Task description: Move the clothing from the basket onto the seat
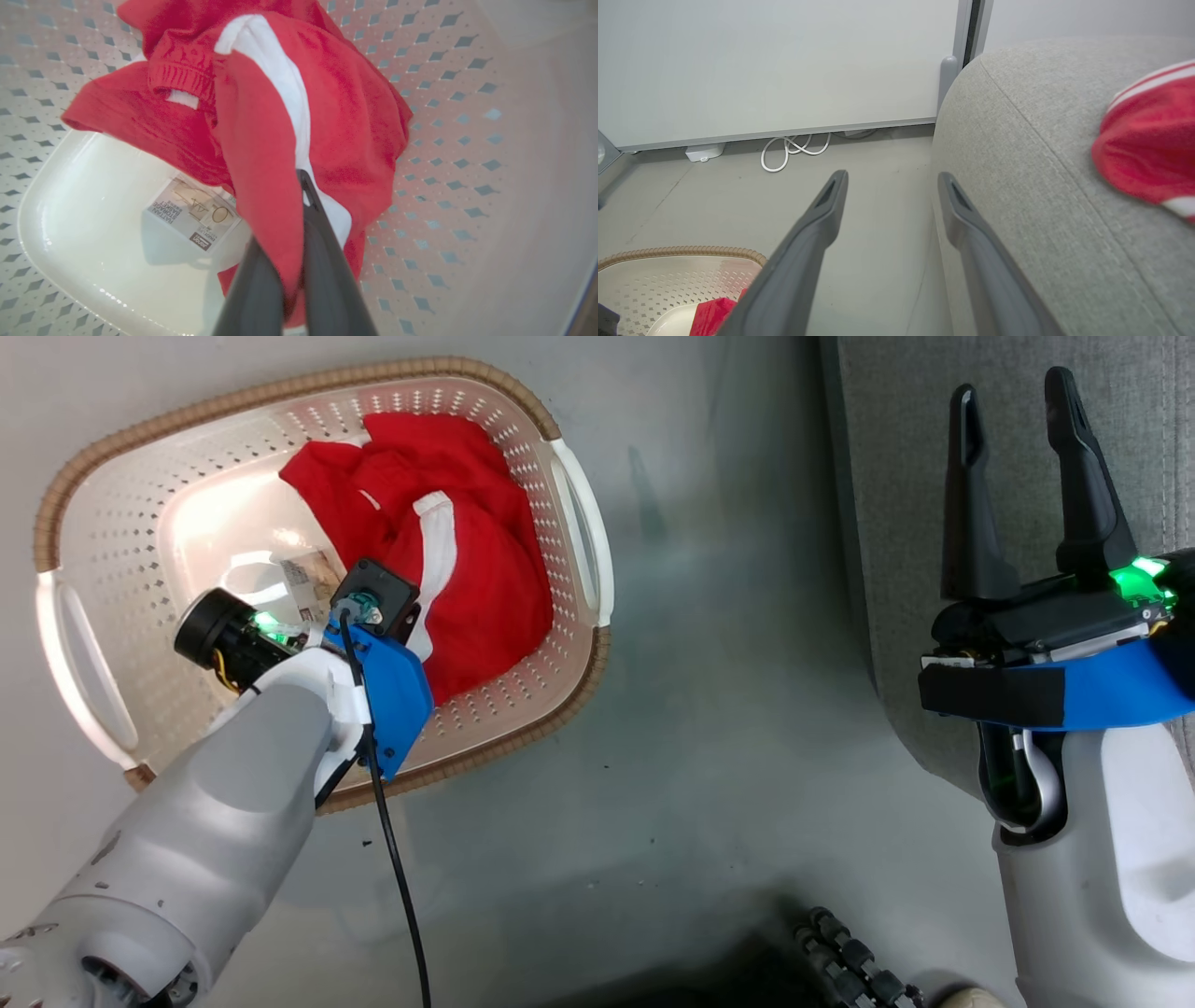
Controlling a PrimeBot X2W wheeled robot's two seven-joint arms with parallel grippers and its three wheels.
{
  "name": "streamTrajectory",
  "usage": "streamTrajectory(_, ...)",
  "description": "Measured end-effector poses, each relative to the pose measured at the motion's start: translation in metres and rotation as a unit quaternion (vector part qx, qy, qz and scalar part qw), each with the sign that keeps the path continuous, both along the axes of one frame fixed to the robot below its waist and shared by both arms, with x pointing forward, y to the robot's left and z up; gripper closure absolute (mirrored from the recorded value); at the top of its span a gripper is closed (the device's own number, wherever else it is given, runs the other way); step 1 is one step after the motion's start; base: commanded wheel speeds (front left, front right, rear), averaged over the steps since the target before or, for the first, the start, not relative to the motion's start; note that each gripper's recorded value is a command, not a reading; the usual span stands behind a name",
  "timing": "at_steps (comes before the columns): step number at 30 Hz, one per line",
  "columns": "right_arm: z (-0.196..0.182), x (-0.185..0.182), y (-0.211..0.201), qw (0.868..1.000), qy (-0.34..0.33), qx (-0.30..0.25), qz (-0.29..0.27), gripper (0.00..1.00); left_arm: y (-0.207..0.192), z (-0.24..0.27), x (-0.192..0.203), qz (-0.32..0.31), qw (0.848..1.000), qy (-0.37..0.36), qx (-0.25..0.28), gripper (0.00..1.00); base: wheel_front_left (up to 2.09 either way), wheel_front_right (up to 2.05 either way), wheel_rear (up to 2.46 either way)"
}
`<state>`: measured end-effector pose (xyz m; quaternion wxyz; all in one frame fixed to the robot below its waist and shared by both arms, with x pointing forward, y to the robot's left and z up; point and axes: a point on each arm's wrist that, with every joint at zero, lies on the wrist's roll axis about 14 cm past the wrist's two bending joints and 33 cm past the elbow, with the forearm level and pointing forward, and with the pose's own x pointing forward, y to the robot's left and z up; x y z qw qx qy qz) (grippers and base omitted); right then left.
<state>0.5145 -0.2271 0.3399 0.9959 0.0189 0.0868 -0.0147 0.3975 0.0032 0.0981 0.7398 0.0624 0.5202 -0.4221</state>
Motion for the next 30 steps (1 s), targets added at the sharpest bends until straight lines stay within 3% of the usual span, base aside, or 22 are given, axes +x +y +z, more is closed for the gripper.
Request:
streamTrajectory(18,0.046,0.003,0.017,0.999,-0.043,0.001,0.015,0.00,-0.017,0.106,0.055,0.063,0.983,-0.144,-0.099,1.00,0.00,0.00,0.00)
streamTrajectory(23,0.063,-0.002,0.027,0.998,-0.055,0.006,0.024,0.00,-0.019,0.164,0.085,0.101,0.964,-0.205,-0.139,1.00,0.00,0.00,0.00)
streamTrajectory(30,0.092,-0.015,0.040,0.996,-0.075,0.016,0.036,0.00,-0.002,0.228,0.094,0.132,0.938,-0.279,-0.155,1.00,0.00,0.00,0.00)
